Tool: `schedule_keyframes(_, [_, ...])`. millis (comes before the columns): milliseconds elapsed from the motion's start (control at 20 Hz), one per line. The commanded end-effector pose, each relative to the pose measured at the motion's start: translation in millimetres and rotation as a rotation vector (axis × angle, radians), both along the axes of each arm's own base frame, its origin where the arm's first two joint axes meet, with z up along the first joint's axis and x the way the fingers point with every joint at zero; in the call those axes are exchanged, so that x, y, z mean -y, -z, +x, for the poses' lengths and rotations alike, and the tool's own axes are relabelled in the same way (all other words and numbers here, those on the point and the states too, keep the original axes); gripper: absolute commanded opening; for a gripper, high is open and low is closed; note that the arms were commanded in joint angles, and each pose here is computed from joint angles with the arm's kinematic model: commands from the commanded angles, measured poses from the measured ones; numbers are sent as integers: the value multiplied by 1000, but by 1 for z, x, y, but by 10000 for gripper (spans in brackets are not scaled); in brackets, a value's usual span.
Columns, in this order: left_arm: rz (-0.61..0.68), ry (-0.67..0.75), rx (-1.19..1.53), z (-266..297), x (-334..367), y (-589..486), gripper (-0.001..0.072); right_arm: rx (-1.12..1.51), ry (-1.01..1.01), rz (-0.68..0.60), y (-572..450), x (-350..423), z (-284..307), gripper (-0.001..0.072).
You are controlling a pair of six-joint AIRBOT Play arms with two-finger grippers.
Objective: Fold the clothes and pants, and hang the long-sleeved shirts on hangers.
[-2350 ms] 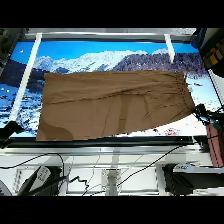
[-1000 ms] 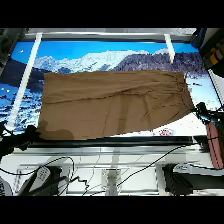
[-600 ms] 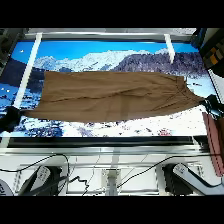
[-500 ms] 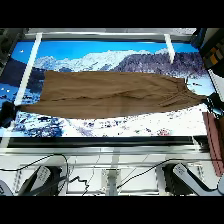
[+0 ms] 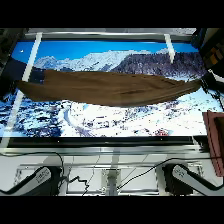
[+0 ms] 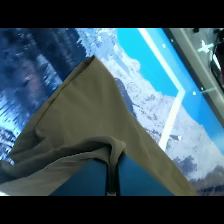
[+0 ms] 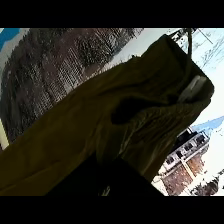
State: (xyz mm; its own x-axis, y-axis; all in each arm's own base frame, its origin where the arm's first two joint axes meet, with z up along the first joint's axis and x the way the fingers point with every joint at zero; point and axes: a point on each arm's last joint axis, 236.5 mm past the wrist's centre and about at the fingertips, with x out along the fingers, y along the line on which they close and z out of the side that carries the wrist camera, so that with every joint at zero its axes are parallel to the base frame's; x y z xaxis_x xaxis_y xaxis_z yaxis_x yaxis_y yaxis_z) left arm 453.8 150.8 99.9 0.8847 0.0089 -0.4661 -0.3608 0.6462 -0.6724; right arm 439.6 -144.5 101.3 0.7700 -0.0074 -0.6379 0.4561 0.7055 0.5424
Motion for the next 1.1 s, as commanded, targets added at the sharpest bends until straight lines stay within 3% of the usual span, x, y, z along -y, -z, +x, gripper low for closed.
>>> schedule_keyframes(0, [-38,6,-19,49,2,16,22,2,90,87,6,9,43,34])
schedule_keyframes(150, [-109,-13,-31,81,5,33,22,-4,173,180,23,24,71,34])
schedule_keyframes(450, [-90,-144,65,126,12,43,23,91,362,339,50,46,119,34])
schedule_keyframes(750, [-89,-186,63,149,25,73,39,160,401,321,68,54,141,37])
schedule_keyframes(800, [-87,-181,72,154,25,70,196,174,377,279,65,53,144,133])
schedule_keyframes(850, [-76,-174,90,158,26,61,612,174,311,202,61,47,148,415])
schedule_keyframes(900, [-73,-157,108,162,28,49,709,169,212,89,53,42,151,527])
schedule_keyframes(1050, [41,-38,123,160,38,11,709,163,-6,-127,18,29,153,524])
